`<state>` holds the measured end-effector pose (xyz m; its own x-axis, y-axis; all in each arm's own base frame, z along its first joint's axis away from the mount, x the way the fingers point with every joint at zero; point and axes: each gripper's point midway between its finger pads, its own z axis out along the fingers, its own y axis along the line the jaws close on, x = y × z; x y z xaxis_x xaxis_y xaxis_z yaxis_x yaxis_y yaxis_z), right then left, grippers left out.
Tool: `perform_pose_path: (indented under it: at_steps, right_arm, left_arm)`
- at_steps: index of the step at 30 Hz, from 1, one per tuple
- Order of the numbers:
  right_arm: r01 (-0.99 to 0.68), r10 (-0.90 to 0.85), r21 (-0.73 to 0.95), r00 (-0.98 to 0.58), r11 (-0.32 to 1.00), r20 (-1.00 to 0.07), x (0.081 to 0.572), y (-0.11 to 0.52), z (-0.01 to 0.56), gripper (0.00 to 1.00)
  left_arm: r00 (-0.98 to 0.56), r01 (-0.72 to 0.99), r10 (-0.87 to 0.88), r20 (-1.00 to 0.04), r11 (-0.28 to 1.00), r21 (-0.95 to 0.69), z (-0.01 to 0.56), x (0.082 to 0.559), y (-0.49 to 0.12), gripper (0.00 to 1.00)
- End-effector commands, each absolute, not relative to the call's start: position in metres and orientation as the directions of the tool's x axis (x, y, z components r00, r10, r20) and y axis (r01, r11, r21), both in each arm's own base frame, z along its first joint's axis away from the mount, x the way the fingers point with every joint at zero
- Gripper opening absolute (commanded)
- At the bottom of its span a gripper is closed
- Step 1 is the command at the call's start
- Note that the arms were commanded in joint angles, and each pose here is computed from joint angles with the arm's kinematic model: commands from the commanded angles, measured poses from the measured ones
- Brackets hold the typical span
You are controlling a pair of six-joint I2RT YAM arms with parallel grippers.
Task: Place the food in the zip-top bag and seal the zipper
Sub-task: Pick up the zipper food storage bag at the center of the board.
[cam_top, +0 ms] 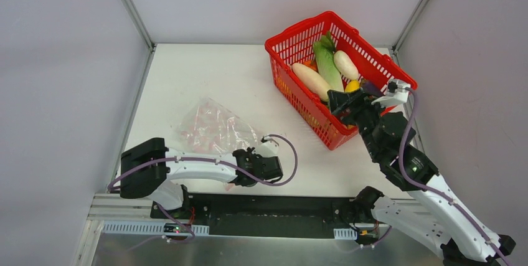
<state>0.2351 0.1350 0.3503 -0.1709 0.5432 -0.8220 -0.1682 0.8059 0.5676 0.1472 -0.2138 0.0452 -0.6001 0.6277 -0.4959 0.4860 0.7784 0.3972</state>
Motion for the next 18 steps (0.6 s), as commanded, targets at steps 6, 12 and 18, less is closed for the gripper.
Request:
perform_pose_path:
  at_steps: [6,12,18]
  right_arm:
    - [-0.14,0.538,0.565,-0.187,0.813,-0.822,0.243,0.14,0.348,0.6]
    - [-0.253,0.514,0.57,-0.257,0.782,-0.819,0.236,0.165,0.354,0.6]
    - [-0.365,0.465,0.592,-0.38,0.719,-0.8,0.229,0.205,0.349,0.63]
  left_arm:
    - [-0.537,0.353,0.616,-0.577,0.785,0.509,0.097,0.17,-0.208,0.0]
    - [-0.484,0.264,0.51,-0.711,0.86,0.437,0.148,0.179,-0.2,0.0]
    - [-0.401,0.229,0.271,-0.875,0.955,0.191,0.201,0.181,-0.188,0.0]
